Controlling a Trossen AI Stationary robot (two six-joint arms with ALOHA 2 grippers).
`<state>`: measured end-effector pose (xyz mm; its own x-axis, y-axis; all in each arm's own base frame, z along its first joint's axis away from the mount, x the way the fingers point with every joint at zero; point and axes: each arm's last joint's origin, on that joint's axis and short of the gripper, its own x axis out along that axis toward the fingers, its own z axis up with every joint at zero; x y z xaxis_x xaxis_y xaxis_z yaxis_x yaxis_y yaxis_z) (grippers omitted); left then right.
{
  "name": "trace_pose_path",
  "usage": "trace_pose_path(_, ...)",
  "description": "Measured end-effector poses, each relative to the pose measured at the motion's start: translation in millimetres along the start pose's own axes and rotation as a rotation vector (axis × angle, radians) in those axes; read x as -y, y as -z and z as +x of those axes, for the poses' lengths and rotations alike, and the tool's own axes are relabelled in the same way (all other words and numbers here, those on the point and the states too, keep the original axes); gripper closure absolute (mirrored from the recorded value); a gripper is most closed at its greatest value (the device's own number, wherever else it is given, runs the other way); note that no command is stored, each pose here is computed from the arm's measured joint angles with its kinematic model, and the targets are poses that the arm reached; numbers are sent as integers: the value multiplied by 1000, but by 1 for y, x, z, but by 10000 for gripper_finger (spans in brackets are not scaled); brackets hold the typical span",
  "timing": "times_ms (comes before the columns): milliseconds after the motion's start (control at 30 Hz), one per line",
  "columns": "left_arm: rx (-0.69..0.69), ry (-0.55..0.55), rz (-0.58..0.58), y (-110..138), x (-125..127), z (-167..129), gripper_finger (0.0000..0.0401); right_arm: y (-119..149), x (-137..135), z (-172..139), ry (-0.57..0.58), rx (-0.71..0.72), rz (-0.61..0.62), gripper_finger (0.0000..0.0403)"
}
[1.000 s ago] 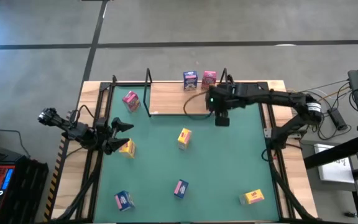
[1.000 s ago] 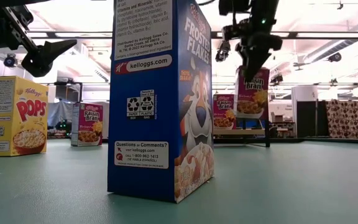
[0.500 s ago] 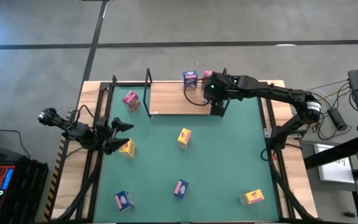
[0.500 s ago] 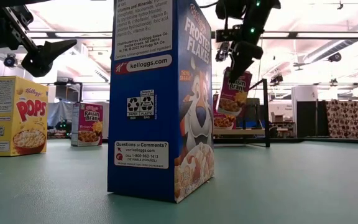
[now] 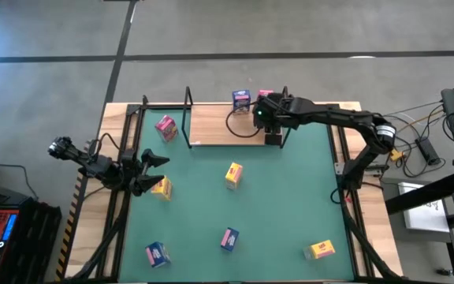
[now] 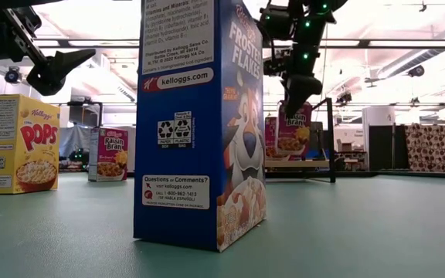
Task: Stack cereal on shelf
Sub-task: Put the right pink cereal box on the shelf aligned with the other pink cereal box
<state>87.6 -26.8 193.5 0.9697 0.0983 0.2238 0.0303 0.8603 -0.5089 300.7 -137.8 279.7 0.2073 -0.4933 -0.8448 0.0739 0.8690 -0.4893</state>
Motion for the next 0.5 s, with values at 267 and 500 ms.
trace_pose_path(267,0,0,0,0,0,0,3,-3,-6,8,-17,-22,-7,236)
trace_pose_path(500,0,0,0,0,0,0,3,-5,-6,15,-18,-35,-30,233)
